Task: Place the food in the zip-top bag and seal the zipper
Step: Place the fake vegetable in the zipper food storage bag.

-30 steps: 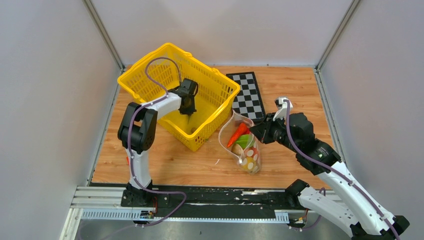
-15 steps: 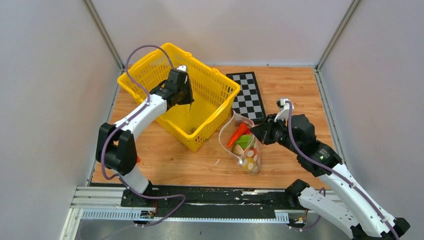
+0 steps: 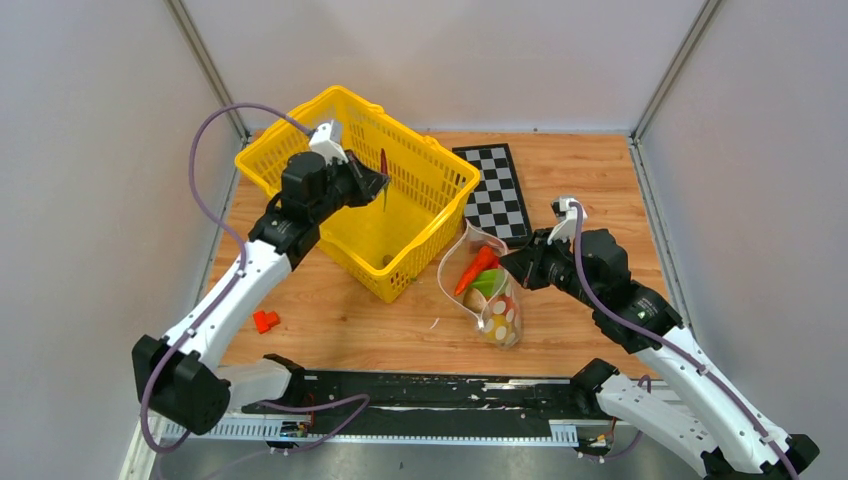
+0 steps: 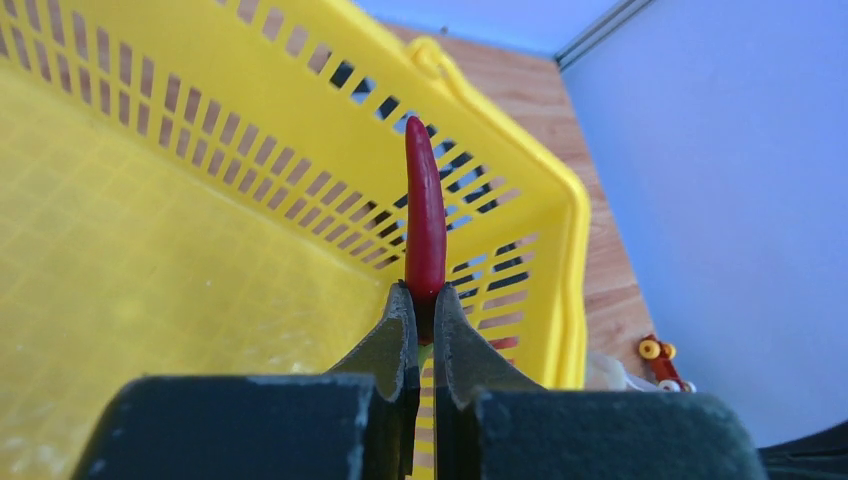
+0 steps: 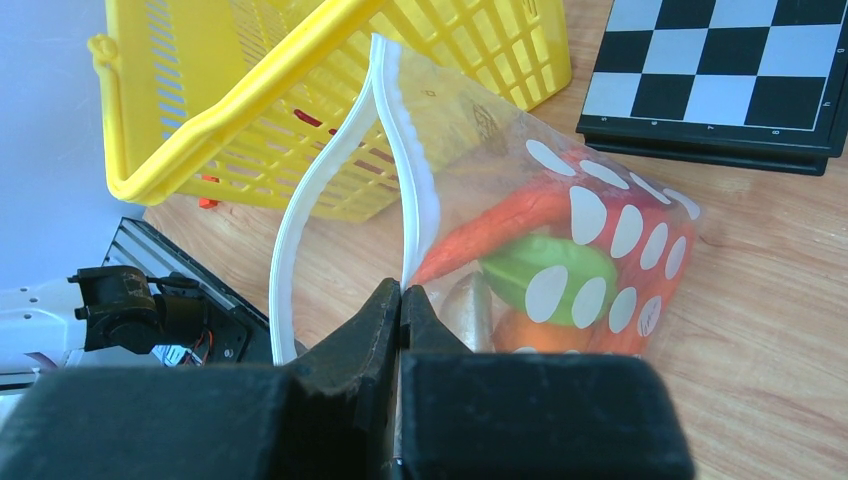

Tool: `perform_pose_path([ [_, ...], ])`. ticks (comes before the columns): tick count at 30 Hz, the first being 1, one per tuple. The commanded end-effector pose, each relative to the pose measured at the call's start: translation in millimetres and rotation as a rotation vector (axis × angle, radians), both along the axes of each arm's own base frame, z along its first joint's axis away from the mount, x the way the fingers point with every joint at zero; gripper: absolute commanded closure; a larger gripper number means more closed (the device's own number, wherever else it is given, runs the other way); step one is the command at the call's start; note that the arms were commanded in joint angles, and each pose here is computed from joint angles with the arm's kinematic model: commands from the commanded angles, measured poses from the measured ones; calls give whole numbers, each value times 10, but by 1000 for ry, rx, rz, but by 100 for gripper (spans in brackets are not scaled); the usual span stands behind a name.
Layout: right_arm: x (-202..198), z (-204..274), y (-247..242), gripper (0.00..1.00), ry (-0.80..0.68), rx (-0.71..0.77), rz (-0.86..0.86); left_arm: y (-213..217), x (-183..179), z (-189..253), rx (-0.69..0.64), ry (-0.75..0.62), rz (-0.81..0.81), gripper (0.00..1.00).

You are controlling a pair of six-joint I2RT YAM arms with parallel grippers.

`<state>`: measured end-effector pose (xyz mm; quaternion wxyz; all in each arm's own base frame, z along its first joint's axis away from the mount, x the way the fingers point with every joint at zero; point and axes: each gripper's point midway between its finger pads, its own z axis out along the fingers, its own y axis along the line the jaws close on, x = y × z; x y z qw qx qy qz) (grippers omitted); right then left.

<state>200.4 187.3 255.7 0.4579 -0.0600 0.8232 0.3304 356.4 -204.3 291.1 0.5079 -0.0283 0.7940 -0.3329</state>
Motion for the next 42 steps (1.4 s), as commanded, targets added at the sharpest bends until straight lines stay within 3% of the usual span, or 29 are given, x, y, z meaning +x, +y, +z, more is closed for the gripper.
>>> perform_pose_path([
  [1,46,175,65,100,-48,55,4,41,-94,465,-78,-158,1,100],
  [8,58,184,62,100,-50,54,-1,-216,-604,1017,-342,-326,-153,99],
  [13,67,178,66,100,-50,56,-3,-599,-1050,1150,-423,-360,-299,99],
  [18,77,181,65,100,-49,59,-9,-963,-1378,929,-444,-306,-410,100],
  [23,77,178,63,100,-50,65,-14,-1181,-1581,709,-530,-235,-419,100],
  [36,71,203,12,100,-60,77,-39,-1727,-1721,-80,-393,-4,-464,100],
  [39,67,209,1,100,-61,76,-42,-1761,-1694,-189,-370,16,-458,93],
  [42,63,210,-4,100,-61,75,-43,-1796,-1669,-337,-319,53,-452,77],
])
